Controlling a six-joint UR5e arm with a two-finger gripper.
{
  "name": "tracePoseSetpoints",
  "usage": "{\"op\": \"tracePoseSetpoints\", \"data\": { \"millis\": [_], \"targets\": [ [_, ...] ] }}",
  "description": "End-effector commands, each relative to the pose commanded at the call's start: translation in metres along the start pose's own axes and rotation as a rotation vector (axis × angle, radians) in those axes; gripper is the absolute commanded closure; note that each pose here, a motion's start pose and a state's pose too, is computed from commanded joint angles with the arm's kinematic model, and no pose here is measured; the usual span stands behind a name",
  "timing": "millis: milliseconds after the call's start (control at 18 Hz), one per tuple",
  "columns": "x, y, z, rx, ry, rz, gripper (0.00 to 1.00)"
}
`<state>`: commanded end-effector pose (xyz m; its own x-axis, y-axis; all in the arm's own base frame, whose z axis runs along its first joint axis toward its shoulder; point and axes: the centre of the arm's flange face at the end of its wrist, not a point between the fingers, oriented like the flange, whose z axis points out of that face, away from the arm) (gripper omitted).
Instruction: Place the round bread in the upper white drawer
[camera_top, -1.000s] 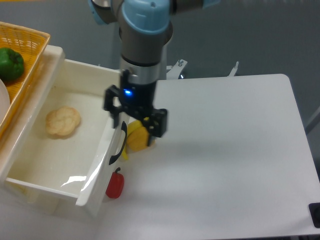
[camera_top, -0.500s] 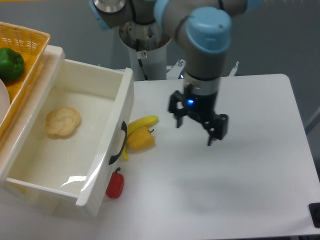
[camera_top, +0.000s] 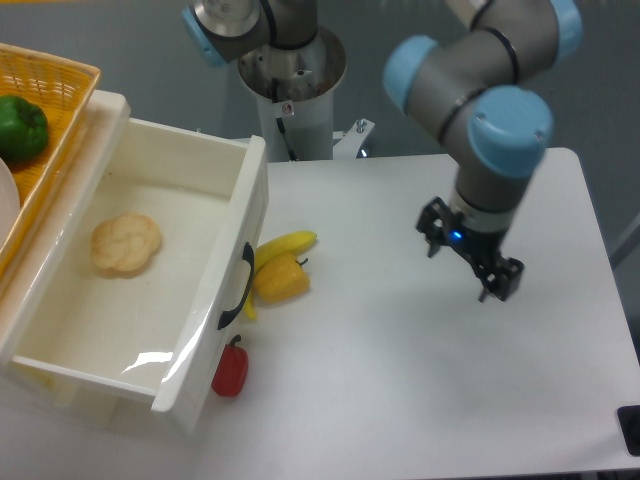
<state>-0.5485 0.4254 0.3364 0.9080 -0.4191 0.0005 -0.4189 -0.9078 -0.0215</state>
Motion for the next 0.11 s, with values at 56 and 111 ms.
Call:
{"op": "tracePoseSetpoints", "data": {
  "millis": [56, 111],
  "targets": [
    [-0.006, 0.000, 0.013, -0.002, 0.002, 0.015, 0.00],
    [-0.011, 0.001, 0.024, -0.002, 0.000, 0.017, 0.00]
  ]
}}
